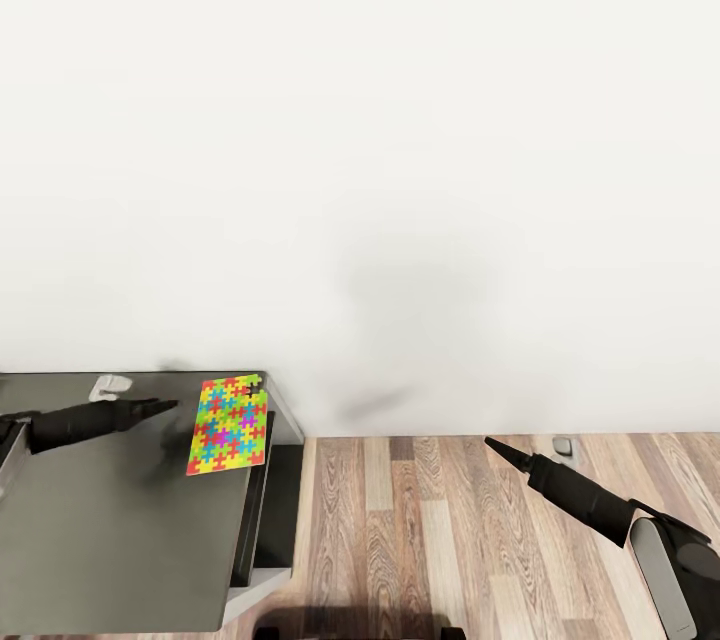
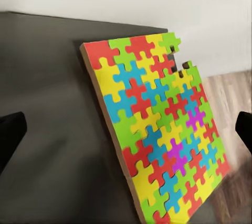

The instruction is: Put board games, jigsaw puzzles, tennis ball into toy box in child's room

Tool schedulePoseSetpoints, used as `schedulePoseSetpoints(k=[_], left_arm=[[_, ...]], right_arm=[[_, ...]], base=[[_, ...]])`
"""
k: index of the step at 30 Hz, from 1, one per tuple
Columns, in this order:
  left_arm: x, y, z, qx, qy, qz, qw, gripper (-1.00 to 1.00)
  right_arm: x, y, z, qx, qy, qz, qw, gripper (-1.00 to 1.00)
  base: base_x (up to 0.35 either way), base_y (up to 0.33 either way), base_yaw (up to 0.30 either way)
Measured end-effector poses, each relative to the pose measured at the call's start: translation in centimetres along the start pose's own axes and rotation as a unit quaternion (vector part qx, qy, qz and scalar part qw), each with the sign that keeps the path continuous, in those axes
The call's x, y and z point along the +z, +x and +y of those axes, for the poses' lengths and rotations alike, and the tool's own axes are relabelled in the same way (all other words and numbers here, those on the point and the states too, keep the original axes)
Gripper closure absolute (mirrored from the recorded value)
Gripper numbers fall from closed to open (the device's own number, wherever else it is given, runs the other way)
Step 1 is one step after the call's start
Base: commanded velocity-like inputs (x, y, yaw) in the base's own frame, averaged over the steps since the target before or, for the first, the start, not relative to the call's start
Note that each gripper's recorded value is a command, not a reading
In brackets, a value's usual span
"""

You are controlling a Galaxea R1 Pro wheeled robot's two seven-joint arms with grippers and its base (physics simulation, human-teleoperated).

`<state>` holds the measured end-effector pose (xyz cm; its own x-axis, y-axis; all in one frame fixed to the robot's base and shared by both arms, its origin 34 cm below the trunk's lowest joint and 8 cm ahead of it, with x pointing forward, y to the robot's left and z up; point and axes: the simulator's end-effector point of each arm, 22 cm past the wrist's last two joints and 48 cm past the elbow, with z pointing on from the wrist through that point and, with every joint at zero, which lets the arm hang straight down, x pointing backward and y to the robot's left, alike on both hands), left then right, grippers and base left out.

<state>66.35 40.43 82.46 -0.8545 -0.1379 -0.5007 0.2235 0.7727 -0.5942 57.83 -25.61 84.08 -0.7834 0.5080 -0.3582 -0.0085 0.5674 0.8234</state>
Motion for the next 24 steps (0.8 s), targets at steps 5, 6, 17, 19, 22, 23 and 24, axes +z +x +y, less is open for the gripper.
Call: schedulePoseSetpoints(k=[5,6,17,19,22,23,24], left_arm=[[-2.7,-1.3,-0.7,-0.017,0.033,-0.014,0.9992,-1.00],[-3.0,-1.4,-1.0,-0.018,0.041,-0.014,0.9989,-1.00],[-5.3,-1.9,-4.0,-0.021,0.120,-0.016,0.9924,-1.00],[-5.3,-1.7,-4.0,-0.024,0.120,-0.014,0.9924,-1.00],[-5.3,-1.6,-4.0,-0.026,0.120,-0.013,0.9923,-1.00],[-5.4,-1.5,-4.1,-0.026,0.121,-0.013,0.9923,-1.00],[-5.4,-1.5,-4.1,-0.025,0.121,-0.013,0.9922,-1.00]], right_arm=[[0.1,-0.1,0.1,-0.005,-0.001,-0.005,1.0000,-1.00],[0.2,-0.1,0.1,-0.006,-0.002,-0.005,1.0000,-1.00],[2.7,3.8,0.8,0.005,-0.015,0.042,0.9990,-1.00],[3.4,4.4,1.0,0.004,-0.015,0.053,0.9985,-1.00],[4.9,5.2,1.7,0.000,-0.016,0.066,0.9977,-1.00],[6.0,5.8,2.3,0.000,-0.019,0.072,0.9972,-1.00],[6.6,6.1,2.7,0.001,-0.020,0.075,0.9969,-1.00]], base=[[0.000,0.000,0.000],[0.000,0.000,0.000],[0.000,0.000,0.000],[0.000,0.000,0.000],[0.000,0.000,0.000],[0.000,0.000,0.000],[0.000,0.000,0.000]])
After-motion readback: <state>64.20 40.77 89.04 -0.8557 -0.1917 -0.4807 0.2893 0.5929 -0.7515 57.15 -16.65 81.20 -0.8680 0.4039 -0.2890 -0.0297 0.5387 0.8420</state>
